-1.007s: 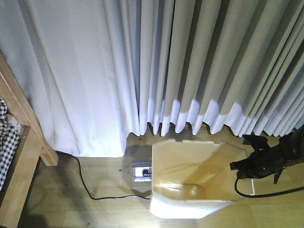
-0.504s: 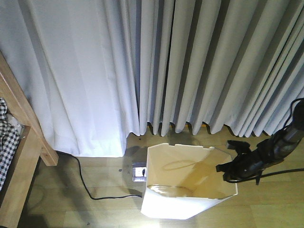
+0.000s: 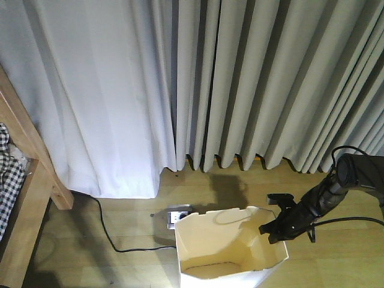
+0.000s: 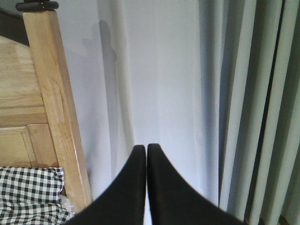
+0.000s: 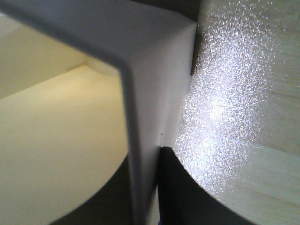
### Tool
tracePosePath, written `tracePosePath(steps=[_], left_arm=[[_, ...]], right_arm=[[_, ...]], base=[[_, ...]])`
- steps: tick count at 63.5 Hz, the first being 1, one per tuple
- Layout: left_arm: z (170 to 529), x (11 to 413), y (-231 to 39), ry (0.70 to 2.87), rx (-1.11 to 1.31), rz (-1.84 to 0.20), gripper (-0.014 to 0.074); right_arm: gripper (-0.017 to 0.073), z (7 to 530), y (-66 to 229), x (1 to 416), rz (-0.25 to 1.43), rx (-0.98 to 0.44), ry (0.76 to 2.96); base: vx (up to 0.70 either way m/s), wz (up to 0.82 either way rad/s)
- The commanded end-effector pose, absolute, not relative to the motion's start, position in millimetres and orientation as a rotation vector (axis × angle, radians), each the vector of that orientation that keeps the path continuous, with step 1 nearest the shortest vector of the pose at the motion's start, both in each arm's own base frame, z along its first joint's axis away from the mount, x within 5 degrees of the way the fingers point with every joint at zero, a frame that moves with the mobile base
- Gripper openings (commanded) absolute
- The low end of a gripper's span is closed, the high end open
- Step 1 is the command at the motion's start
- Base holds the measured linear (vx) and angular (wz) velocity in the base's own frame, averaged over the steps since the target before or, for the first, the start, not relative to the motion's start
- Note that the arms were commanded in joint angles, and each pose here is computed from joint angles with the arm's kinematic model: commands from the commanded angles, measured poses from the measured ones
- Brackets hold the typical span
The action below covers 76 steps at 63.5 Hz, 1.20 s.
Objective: Move trash bin to bedside with robot
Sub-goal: 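Lower the held bin onto the floor beside the bed, then open the right gripper and raise it away from the bin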
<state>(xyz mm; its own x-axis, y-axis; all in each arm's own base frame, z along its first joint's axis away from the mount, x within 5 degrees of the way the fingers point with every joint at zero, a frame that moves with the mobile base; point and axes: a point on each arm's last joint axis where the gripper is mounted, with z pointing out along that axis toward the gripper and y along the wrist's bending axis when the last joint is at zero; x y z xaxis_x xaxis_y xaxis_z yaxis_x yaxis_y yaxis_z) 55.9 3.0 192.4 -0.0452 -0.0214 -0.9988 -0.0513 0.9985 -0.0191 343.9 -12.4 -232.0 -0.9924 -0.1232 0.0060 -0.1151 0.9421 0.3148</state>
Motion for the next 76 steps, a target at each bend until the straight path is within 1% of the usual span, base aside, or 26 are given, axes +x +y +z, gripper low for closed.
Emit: tracePosePath(steps=[1,12,20,27,37,44,59,63,69,76], left_arm=[[207.6,54.4,2.7,1.513,-0.055,0.018,-0.0006],[207.6,54.4,2.7,1.513,-0.055,0.018,-0.0006],[207.6,54.4,2.7,1.513,-0.055,0.018,-0.0006],[207.6,54.4,2.7,1.513,-0.055,0.018,-0.0006],[207.6,54.4,2.7,1.513,-0.055,0.018,-0.0006],[207.6,54.4,2.7,1.513,-0.055,0.018,-0.0006],[207.6,54.4,2.7,1.513,-0.055,0.018,-0.0006],[207.6,54.4,2.7,1.513,-0.055,0.018,-0.0006],[207.6,54.4,2.7,1.513,-0.055,0.018,-0.0006],[207.6,54.4,2.7,1.513,-0.055,0.018,-0.0006]], right_arm=[[0.0026,-200.2,-5.7,370.1,-0.691,0.134,-3.054],[0.0069,-204.7,-6.7,366.9,-0.666,0.113,-3.048],[0.0131,-205.2,-6.9,366.2,-0.661,0.113,-3.044],[0.0216,-204.8,-6.9,367.4,-0.664,0.112,-3.046],[0.0387,-204.3,-7.3,367.2,-0.677,0.108,-3.039],[0.0451,-204.4,-7.5,367.5,-0.675,0.103,-3.042],[0.0455,-203.9,-6.5,367.0,-0.692,0.098,-3.033],[0.0455,-197.7,-6.9,371.2,-0.704,0.134,-3.034],[0.0455,-187.9,-10.3,375.4,-0.671,0.194,-3.05],[0.0455,-163.0,-15.4,385.2,-0.583,0.184,-3.133]], base=[[0.0,0.0],[0.0,0.0],[0.0,0.0],[0.0,0.0],[0.0,0.0],[0.0,0.0],[0.0,0.0],[0.0,0.0],[0.0,0.0],[0.0,0.0]])
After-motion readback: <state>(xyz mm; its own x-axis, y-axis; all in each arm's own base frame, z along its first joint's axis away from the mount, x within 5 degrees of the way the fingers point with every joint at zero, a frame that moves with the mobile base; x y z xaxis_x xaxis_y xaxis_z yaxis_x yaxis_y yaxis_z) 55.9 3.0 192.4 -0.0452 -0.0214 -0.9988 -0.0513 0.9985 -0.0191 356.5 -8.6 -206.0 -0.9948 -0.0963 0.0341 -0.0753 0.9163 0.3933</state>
